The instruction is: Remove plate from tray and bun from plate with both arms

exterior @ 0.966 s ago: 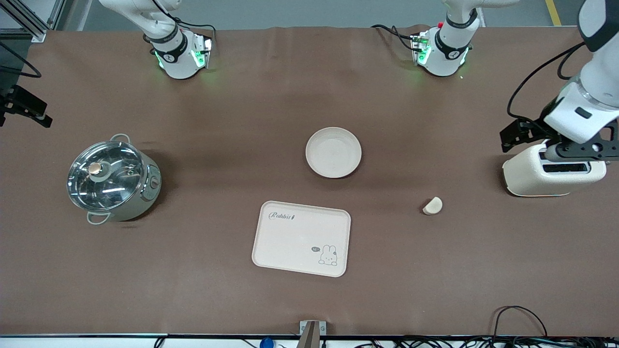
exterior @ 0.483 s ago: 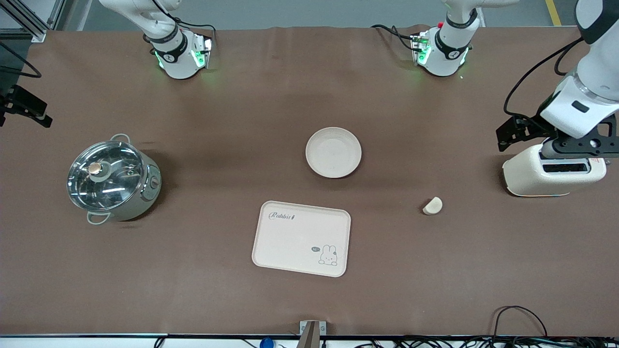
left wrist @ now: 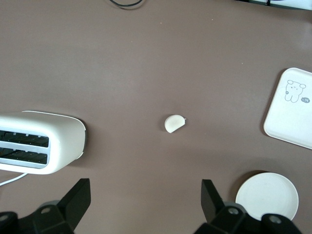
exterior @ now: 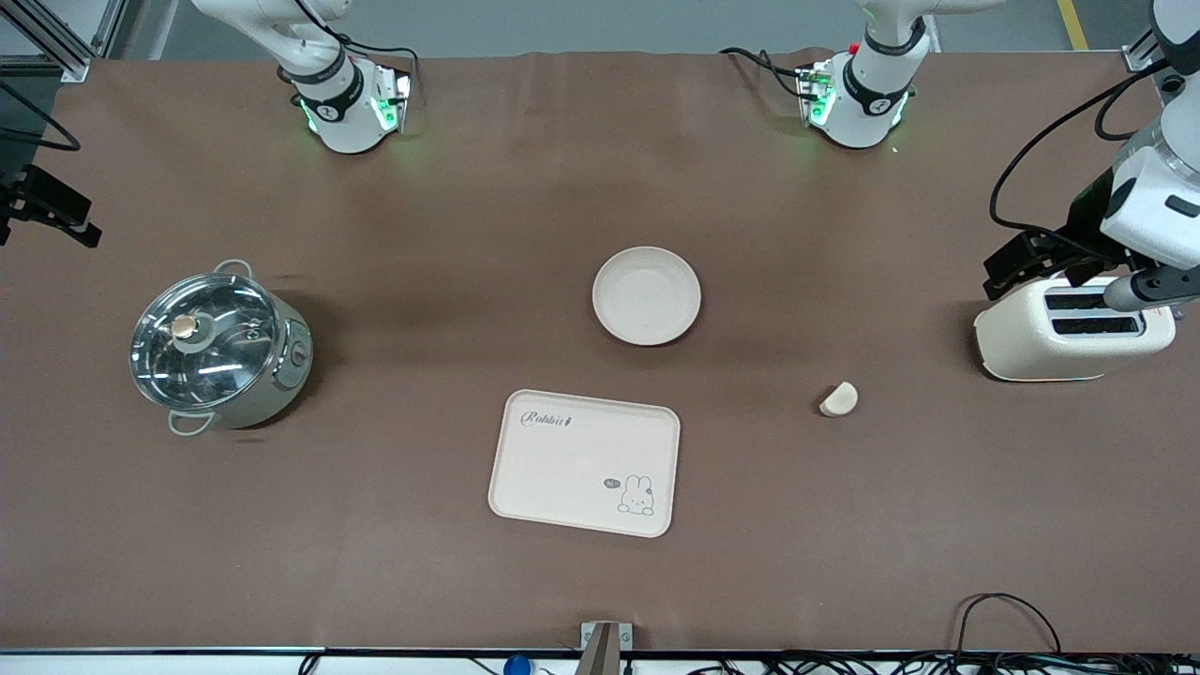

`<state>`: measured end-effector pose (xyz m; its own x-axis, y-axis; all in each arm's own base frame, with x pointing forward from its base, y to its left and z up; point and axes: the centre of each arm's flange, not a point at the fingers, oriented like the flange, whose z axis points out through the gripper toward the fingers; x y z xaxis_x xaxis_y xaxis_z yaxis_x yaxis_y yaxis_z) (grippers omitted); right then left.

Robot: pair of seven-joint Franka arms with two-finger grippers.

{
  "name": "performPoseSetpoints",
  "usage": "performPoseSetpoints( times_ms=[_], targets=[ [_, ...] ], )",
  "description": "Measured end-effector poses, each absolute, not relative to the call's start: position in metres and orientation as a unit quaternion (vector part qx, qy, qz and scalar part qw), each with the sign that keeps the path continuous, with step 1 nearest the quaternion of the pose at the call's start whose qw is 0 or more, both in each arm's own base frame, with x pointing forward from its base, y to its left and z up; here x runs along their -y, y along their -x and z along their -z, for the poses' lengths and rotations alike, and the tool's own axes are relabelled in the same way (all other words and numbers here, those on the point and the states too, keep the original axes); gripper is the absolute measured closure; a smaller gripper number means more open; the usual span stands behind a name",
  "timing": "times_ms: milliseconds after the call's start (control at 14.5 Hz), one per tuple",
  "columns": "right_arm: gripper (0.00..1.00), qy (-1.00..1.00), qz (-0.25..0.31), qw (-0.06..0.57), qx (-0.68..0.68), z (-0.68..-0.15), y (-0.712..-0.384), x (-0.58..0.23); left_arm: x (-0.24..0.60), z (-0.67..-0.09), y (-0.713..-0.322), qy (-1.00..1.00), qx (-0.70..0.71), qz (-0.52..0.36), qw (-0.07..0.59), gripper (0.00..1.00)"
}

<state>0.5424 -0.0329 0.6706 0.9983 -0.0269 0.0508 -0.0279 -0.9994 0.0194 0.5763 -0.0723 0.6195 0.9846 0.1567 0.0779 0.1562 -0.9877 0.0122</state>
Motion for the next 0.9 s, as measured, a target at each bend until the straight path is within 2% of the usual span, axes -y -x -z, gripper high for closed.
performPoseSetpoints(
  times_ms=[897],
  targets=[
    [0.00, -1.000, -0.025, 0.010, 0.014, -0.6706, -0.5424, 0.0329, 0.0697, -0.6184, -0.5754, -0.996, -0.086, -0.033, 0.003, 0.00]
  ],
)
